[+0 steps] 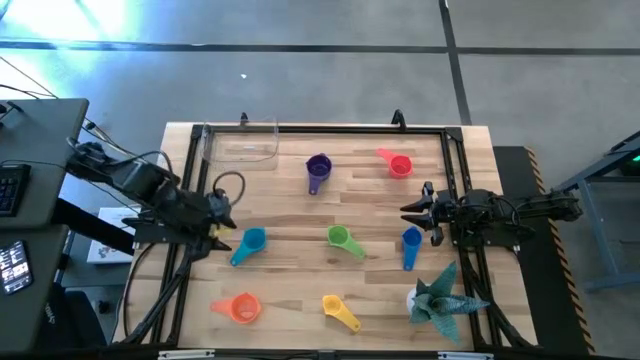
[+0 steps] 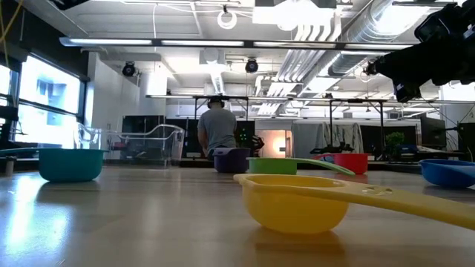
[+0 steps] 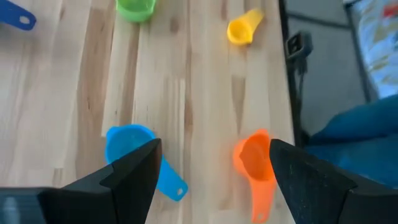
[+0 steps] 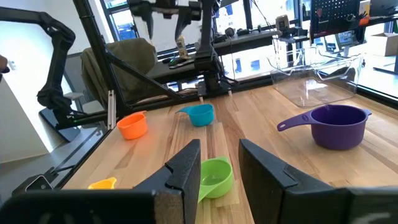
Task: Nest measuring cups in basket
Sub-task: Stack the orange measuring cup on top of the purple measuring cup on the table
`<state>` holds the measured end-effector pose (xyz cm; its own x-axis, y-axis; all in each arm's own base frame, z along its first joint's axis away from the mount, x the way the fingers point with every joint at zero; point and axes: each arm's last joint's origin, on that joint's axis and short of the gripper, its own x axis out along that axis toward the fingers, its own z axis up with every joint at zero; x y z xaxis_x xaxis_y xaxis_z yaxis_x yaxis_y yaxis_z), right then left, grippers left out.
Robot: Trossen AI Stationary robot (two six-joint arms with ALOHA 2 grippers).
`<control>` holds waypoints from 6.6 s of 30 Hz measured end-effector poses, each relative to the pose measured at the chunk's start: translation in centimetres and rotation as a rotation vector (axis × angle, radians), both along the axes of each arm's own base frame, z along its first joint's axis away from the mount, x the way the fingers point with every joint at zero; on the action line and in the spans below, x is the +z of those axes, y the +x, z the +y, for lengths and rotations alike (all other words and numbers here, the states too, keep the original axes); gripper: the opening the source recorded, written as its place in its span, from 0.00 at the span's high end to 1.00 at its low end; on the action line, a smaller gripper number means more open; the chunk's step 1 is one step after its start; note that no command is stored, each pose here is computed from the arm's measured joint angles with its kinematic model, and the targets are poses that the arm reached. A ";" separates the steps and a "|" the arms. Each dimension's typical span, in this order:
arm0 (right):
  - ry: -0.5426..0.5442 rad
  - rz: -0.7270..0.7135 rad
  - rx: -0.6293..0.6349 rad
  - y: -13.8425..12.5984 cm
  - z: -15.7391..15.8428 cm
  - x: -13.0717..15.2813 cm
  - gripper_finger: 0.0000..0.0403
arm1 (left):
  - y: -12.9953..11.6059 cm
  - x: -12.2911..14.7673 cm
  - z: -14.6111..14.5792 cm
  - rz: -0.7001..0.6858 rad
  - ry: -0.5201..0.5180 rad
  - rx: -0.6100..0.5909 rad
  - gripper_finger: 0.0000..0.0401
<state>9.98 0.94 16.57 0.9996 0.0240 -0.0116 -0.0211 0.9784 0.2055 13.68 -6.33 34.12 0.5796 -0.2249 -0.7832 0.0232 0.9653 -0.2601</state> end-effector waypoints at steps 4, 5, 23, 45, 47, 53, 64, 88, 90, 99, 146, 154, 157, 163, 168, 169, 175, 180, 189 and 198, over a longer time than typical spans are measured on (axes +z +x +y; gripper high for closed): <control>0.000 0.000 0.000 0.0 0.0 0.0 0.75 | 0.6 -0.7 -1.3 0.047 0.019 -0.029 0.29; 0.000 0.000 0.000 0.0 0.0 0.0 0.75 | 0.8 -0.9 -1.6 0.059 0.022 -0.031 0.29; 0.000 0.000 0.000 0.0 0.0 0.0 0.75 | 3.8 -8.0 -6.5 0.268 0.115 -0.001 0.29; 0.000 0.001 0.000 0.0 0.0 0.0 0.75 | 7.4 -14.1 -10.9 0.363 0.154 -0.034 0.29; 0.000 0.001 0.000 0.0 0.0 0.0 0.75 | 7.4 -14.4 -11.4 0.355 0.148 -0.045 0.29; 0.000 0.000 0.000 0.0 0.0 0.0 0.75 | 7.2 -15.5 -12.4 0.380 0.165 -0.057 0.29; 0.000 0.001 0.000 0.0 0.0 0.0 0.75 | 7.3 -17.5 -13.2 0.434 0.223 -0.077 0.30; 0.000 0.000 0.000 0.0 0.0 0.0 0.75 | 7.9 -17.8 -13.7 0.416 0.167 -0.147 0.96; 0.000 0.000 0.000 0.0 0.0 0.0 0.75 | 8.0 -17.8 -13.6 0.419 0.159 -0.144 0.94; 0.000 0.000 0.000 0.0 0.0 0.0 0.75 | 9.5 -17.4 -11.9 0.428 0.103 -0.111 0.96; 0.000 0.001 0.000 0.0 0.0 0.0 0.75 | 17.0 -9.5 6.7 0.025 0.264 0.000 0.94; 0.000 0.001 0.000 0.0 0.0 0.0 0.75 | 17.1 -9.4 8.4 0.020 0.171 0.188 0.95; 0.000 0.000 0.000 0.0 0.0 0.0 0.75 | 17.2 -9.3 9.0 0.016 0.126 0.268 0.94; 0.000 0.000 0.000 0.0 0.0 0.0 0.75 | 17.2 -9.2 10.1 0.017 0.023 0.435 0.96; 0.000 0.000 -0.005 0.0 0.0 0.0 0.75 | 17.2 -9.1 11.0 0.005 -0.048 0.551 0.94; 0.000 0.000 -0.006 0.0 0.0 0.0 0.75 | 17.2 -9.1 11.2 0.005 -0.060 0.572 0.94; 0.160 0.001 -0.013 0.0 0.0 0.0 0.75 | 17.0 -9.1 12.3 0.010 -0.121 0.683 0.95; 0.346 -0.005 -0.048 0.0 -0.1 0.1 0.75 | 16.8 -9.0 13.1 0.011 -0.159 0.754 0.96; 0.488 -0.164 -0.246 -0.1 -0.8 1.1 0.75 | 15.6 -8.0 14.7 -0.022 -0.188 0.848 0.96; 0.528 -0.413 -0.371 -0.8 -1.3 3.2 0.75 | 15.1 -6.5 17.3 -0.175 -0.203 0.970 0.92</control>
<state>9.21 -0.38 19.76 0.8642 -0.4151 0.2843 0.1130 0.7108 0.6943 28.80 11.01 27.62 0.6862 0.2858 -0.6690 -0.6961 0.5252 -0.4896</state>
